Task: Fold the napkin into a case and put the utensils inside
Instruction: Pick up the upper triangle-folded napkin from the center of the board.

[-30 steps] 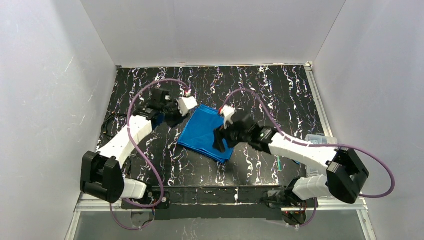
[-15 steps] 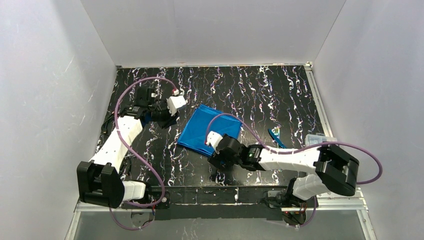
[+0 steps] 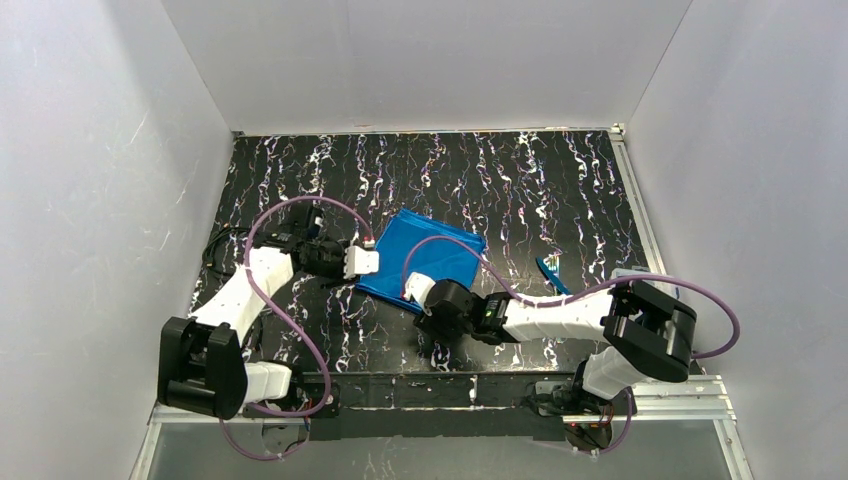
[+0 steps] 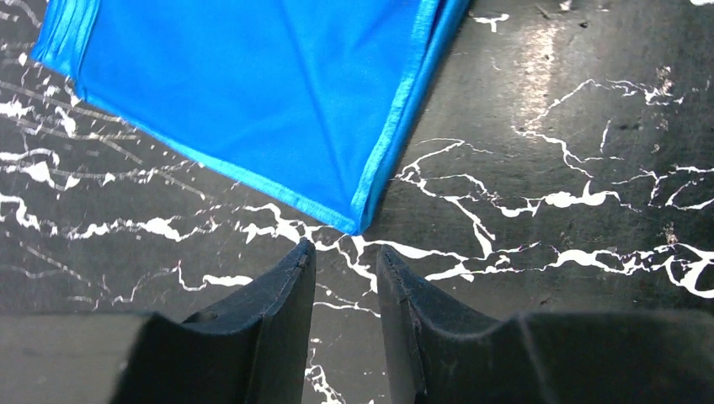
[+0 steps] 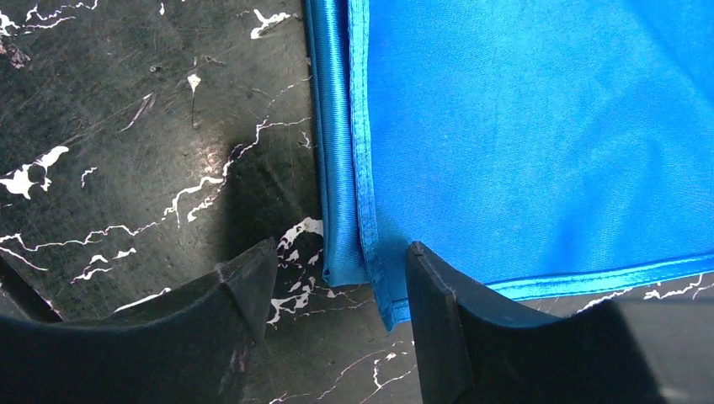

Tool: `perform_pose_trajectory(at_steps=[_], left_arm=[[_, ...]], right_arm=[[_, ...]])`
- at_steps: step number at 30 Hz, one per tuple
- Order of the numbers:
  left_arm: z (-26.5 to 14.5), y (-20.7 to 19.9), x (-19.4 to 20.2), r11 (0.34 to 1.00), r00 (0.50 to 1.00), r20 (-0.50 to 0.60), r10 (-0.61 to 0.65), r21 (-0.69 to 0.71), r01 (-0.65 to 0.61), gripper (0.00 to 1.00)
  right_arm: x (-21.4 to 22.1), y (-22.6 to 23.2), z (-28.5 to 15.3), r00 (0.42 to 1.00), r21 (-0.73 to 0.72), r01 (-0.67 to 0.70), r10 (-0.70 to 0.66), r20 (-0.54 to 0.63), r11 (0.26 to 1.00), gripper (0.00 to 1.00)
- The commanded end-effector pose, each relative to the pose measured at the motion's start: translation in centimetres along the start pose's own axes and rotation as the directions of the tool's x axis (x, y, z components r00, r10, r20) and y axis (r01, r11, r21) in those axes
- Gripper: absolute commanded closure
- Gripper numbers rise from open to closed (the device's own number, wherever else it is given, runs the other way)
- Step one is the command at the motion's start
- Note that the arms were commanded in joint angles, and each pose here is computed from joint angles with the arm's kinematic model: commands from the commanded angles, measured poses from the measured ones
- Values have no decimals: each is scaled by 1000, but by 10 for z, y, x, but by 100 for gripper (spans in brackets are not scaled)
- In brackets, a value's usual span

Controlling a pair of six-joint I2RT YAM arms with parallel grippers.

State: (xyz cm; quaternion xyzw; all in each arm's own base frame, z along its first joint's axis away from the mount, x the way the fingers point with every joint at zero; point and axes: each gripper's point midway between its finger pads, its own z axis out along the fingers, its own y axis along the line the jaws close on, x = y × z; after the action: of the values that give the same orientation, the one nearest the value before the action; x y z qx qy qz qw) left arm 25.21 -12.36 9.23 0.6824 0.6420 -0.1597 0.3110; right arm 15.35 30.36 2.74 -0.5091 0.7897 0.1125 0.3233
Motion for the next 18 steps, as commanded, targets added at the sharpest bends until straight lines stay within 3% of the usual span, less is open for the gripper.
perform_pose_trajectory(at_steps=[1, 9, 18], left_arm=[[10, -14, -5, 986, 988, 23, 155, 52, -156, 69], [40, -38, 4, 914, 922, 10, 387, 129, -385, 69], [60, -17, 18, 855, 854, -52, 518, 29, -517, 70]], right_arm=[[-4, -2, 3, 1000, 4, -12, 12, -3, 1000, 36], [1, -10, 1, 997, 15, -77, 77, -1, 997, 52], [3, -14, 1, 996, 30, -90, 90, -2, 995, 56]])
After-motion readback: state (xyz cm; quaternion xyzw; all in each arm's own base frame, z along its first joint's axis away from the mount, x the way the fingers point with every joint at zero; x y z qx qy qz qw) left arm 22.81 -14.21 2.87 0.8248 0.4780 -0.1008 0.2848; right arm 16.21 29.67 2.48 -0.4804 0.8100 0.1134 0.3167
